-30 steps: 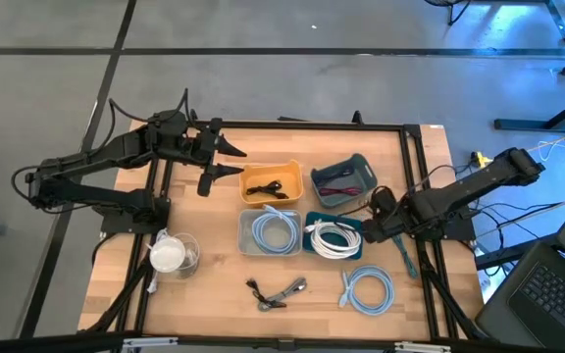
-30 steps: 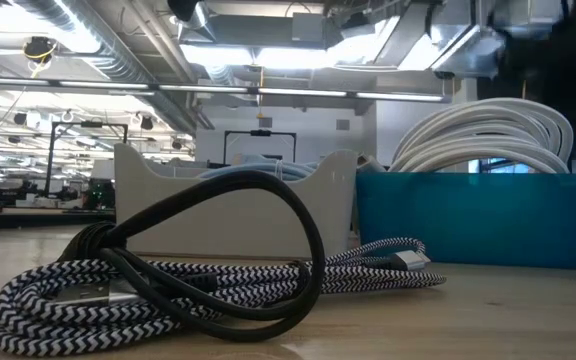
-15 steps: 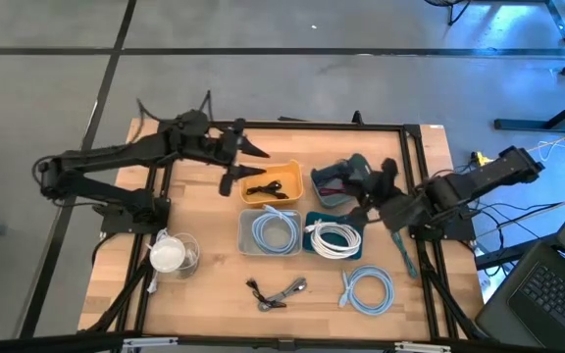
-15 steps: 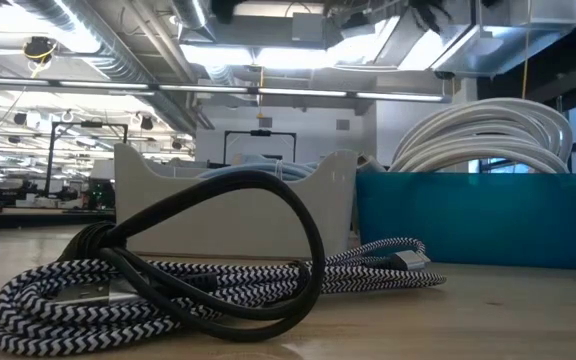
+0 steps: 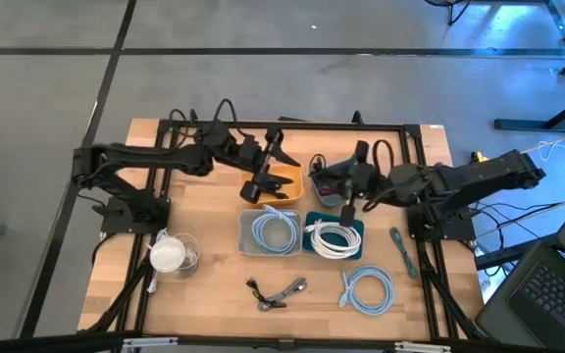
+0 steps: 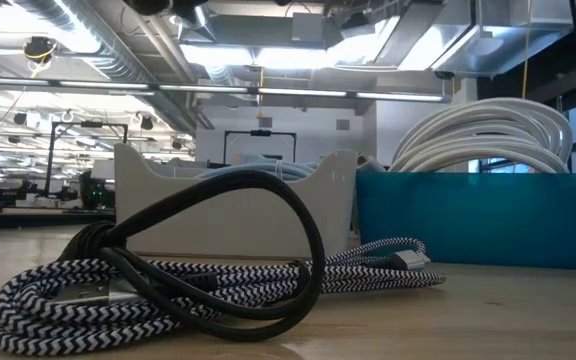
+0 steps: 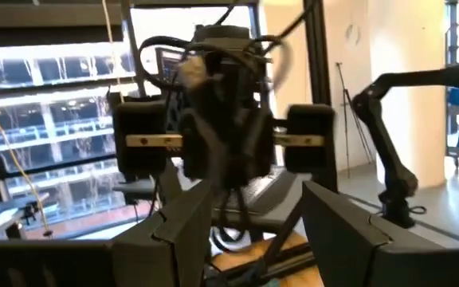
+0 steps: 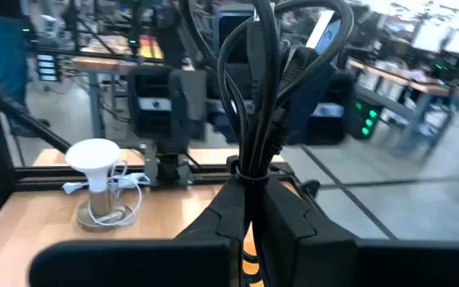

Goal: Pick & Place USB Port
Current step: Put the black USB cable into the yellow bin

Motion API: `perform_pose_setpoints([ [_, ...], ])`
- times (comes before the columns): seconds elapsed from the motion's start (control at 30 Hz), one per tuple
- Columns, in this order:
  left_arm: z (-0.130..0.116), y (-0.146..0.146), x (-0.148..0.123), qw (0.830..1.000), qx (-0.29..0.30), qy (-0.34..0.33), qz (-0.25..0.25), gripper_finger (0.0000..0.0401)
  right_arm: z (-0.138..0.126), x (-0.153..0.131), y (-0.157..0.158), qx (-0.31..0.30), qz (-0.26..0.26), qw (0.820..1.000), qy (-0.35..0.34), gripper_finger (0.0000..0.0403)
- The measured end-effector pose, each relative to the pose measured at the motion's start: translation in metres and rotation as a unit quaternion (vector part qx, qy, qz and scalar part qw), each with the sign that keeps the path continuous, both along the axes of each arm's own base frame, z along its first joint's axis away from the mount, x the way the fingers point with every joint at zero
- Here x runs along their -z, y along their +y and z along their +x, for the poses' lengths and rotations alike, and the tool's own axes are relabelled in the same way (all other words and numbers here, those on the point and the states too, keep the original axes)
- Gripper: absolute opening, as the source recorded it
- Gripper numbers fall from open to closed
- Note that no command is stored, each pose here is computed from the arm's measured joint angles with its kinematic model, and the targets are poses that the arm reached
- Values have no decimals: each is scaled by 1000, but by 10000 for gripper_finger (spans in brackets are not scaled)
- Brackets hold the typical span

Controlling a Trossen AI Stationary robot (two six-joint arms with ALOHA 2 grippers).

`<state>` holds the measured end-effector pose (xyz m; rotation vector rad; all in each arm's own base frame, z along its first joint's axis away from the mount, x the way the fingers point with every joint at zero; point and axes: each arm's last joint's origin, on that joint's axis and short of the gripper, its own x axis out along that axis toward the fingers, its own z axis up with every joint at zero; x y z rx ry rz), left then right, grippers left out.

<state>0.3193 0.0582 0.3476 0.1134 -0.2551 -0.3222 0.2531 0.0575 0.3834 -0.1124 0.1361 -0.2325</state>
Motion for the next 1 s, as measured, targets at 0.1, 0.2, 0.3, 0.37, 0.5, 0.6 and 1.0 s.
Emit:
perform_pose_setpoints([
  [0.1,5,2,4,1000,0,-1,-10,182,11,6,-5,-4,-9,1000,8,20],
  [0.2,5,3,4,1000,0,-5,-14,182,22,11,-11,-9,-9,1000,10,20],
  [0.3,5,3,4,1000,1,-4,-16,182,31,15,-16,-20,-7,1000,9,20],
  [0.37,5,3,4,1000,1,-4,-17,182,35,16,-20,-26,-8,1000,5,20],
  [0.5,5,3,4,1000,-3,-3,-18,182,40,18,-29,-40,-1,999,2,20],
  [0.6,5,6,4,1000,-16,-4,-21,180,42,20,-32,-42,3,999,3,20],
  [1.0,4,7,4,1000,-15,-16,20,25,44,22,-34,-42,-1,999,8,21],
])
